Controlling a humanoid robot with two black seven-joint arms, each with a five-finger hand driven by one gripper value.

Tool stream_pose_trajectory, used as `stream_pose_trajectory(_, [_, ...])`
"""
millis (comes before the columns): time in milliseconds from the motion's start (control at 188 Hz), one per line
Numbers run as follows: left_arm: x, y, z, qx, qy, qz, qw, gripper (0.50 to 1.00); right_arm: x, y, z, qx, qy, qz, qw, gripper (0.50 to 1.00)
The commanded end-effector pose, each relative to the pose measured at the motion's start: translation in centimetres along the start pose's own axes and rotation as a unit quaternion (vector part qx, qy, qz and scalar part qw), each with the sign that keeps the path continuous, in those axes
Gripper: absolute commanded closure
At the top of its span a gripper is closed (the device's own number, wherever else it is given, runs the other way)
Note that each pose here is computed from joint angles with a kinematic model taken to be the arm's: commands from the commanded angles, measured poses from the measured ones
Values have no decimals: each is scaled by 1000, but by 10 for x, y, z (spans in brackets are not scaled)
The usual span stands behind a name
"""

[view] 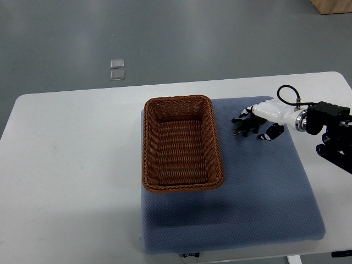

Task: Place crocodile in brown basket with right hand
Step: 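Close the right hand fingers around the crocodile, then lift the crocodile and carry it over the wicker basket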

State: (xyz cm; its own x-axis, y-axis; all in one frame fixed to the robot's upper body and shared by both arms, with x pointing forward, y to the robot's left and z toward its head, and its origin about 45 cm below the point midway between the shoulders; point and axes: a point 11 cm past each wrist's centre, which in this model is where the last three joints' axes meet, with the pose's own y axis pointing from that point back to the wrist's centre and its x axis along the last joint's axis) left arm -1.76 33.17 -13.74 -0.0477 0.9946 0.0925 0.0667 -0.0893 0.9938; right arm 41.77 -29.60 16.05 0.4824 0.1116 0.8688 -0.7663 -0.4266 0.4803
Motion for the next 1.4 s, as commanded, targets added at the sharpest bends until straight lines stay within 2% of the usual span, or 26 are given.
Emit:
stream_pose_trajectory(0, [0,0,0,0,0,0,1000,500,0,-1,-1,1,0,0,1000,707])
stream_pose_trajectory(213, [0,0,0,0,0,0,1000,500,-2,-2,-1,0,0,-3,1000,740])
stream_pose_trajectory(293, [0,0,0,0,0,0,1000,500,-2,-1,1,-4,2,-1,1000,767])
stream_pose_trajectory(505, [0,0,0,0,0,0,1000,500,-3,-2,3,-7,1,0,1000,781])
stream_pose_trajectory(676, [0,0,0,0,1,0,1000,500,-2,-2,3,-8,2,1,1000,816])
stream_pose_trajectory(771, [0,0,0,0,0,0,1000,500,-1,-2,4,-8,3,4,1000,865])
stream_pose_trajectory(840, [0,0,0,0,1,0,1000,500,0,-2,4,-9,4,8,1000,954])
stream_pose_trajectory(910, [0,0,0,0,0,0,1000,500,0,-2,4,-10,4,9,1000,1000])
stream_pose_trajectory(1250, [0,0,0,0,0,0,1000,500,13,3,13,-18,10,31,999,1000])
stream_pose_trajectory(1394, [0,0,0,0,0,0,1000,500,34,5,17,-20,16,58,998,1000])
